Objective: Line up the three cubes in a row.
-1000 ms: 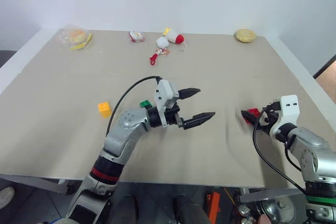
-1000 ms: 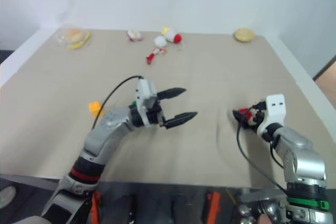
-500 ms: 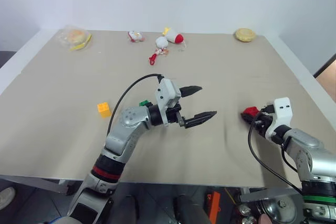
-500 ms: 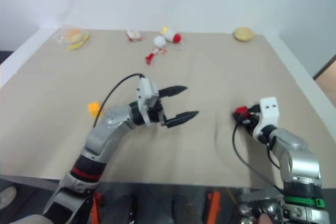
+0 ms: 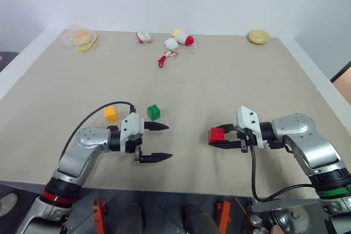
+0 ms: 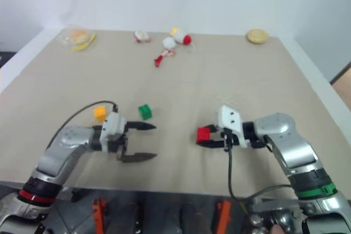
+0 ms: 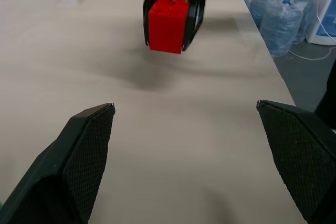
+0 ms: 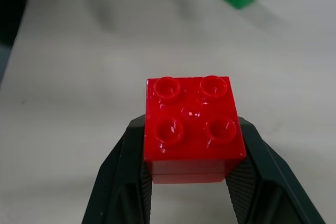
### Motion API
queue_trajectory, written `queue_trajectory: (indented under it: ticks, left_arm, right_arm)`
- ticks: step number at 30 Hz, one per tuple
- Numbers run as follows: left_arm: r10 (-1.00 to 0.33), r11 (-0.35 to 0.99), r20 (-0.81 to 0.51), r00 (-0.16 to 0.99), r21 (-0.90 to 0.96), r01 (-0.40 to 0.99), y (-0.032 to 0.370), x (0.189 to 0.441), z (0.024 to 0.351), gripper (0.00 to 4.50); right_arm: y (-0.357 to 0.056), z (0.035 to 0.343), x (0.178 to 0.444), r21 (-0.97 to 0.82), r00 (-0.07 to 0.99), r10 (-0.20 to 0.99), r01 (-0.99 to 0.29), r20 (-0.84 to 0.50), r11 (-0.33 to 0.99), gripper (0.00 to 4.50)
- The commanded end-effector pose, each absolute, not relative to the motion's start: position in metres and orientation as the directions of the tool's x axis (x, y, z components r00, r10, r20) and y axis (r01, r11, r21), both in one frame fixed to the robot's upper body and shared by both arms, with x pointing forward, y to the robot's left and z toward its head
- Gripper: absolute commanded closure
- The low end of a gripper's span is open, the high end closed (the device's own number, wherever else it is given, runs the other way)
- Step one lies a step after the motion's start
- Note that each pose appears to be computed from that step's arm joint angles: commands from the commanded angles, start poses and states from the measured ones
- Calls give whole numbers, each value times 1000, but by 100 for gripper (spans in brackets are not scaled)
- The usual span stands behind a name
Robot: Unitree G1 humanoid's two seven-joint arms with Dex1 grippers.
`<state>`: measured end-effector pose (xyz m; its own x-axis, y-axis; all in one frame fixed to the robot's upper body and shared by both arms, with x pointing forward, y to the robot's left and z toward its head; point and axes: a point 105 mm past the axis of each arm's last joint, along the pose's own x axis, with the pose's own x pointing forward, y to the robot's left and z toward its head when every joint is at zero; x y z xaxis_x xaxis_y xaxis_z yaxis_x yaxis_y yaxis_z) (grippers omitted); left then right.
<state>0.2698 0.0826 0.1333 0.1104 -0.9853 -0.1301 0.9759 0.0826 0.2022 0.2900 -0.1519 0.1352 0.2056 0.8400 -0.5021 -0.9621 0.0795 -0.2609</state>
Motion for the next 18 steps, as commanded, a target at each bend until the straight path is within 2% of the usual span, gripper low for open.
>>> queue_trajectory:
  ticks: [1,5,10,11,17,18]
  left_arm:
    - [-990,52,-112,84,261,964,85,260,147,0]
    - [-990,62,-108,92,258,964,81,256,146,0]
    - [-989,96,-87,121,251,963,78,255,148,0]
    - [-988,107,-82,131,249,963,78,256,148,0]
    - [-972,224,-23,235,228,948,85,271,162,0]
    - [-964,259,-9,267,220,941,88,279,166,0]
  right_arm:
    - [-152,126,291,-254,135,831,-967,-540,-8,323]
    - [-154,109,292,-220,86,817,-974,-570,-51,323]
    - [-155,104,292,-212,65,817,-975,-574,-72,323]
    - [-154,106,292,-217,67,823,-974,-565,-70,215]
    - [-146,133,284,-203,33,865,-976,-500,-80,6]
    - [-143,142,283,-209,33,880,-975,-474,-76,2]
